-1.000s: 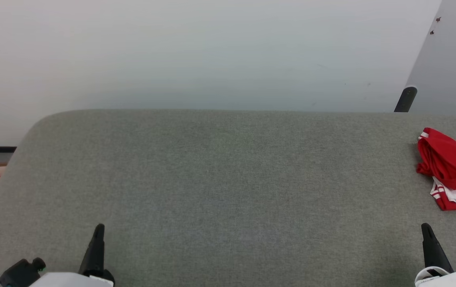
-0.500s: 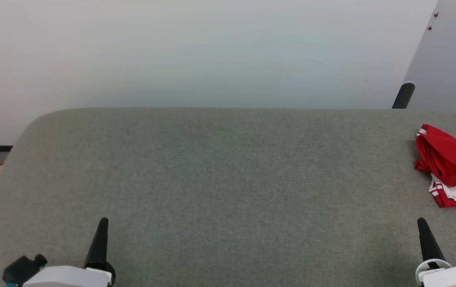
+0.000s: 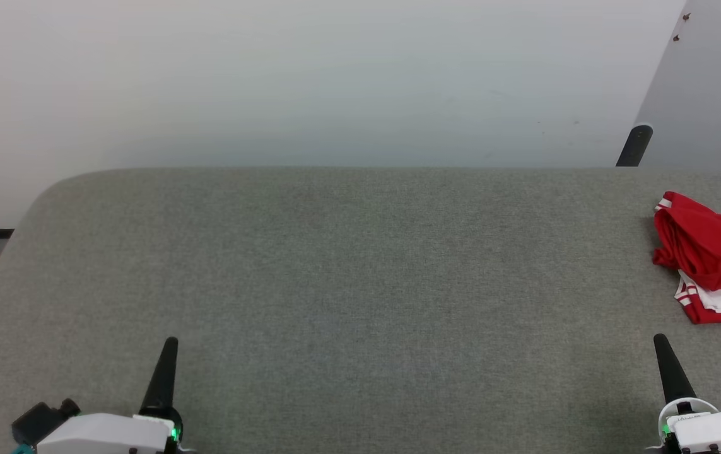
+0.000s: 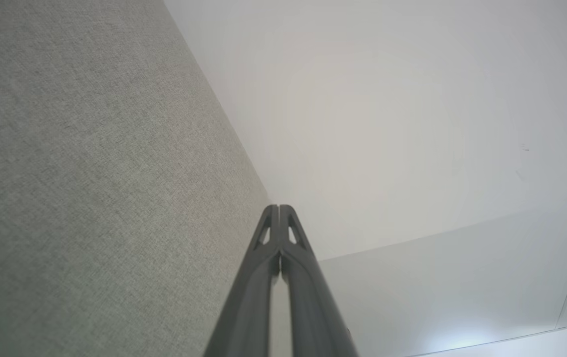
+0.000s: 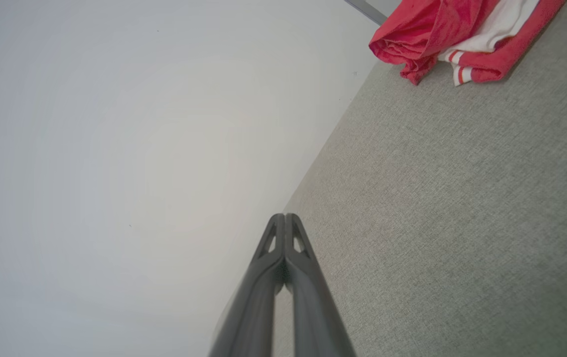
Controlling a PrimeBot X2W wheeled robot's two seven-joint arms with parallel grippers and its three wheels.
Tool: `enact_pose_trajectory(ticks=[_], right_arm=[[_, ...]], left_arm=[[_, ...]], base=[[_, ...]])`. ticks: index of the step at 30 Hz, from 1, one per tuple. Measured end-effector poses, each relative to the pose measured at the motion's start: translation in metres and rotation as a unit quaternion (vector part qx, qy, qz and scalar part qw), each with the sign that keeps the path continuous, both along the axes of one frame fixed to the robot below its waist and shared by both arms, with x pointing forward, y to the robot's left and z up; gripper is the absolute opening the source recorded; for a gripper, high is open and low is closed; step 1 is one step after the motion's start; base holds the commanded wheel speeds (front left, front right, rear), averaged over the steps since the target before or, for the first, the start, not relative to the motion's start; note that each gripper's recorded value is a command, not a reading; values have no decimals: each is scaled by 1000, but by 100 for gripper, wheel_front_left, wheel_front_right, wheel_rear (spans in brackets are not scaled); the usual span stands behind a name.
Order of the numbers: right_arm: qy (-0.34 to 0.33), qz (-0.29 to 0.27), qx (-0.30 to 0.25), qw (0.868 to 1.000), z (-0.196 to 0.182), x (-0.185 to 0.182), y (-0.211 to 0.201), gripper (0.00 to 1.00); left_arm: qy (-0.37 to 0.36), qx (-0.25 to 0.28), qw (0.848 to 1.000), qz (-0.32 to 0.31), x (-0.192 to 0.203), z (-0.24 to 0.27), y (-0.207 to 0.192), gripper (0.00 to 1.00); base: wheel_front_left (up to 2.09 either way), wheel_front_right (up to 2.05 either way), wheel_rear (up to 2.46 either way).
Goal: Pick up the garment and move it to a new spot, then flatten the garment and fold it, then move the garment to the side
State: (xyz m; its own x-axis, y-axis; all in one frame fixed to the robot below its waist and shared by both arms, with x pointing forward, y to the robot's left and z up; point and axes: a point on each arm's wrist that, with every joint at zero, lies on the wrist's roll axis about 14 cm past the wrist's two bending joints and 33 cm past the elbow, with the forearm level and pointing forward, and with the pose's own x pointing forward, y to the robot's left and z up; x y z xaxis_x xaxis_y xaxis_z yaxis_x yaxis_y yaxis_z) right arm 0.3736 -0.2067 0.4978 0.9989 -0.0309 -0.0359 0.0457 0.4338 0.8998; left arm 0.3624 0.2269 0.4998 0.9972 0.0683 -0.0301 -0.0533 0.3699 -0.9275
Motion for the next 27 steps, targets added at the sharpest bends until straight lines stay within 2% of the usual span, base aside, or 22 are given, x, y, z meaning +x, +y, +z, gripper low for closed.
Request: enact_pose_trajectory(ticks=[27], right_arm=[[-7, 5, 130, 991, 3, 8, 4, 0]], left_arm=[[-10, -110, 994, -16, 15, 3, -15, 0]], base=[[0, 0, 0]])
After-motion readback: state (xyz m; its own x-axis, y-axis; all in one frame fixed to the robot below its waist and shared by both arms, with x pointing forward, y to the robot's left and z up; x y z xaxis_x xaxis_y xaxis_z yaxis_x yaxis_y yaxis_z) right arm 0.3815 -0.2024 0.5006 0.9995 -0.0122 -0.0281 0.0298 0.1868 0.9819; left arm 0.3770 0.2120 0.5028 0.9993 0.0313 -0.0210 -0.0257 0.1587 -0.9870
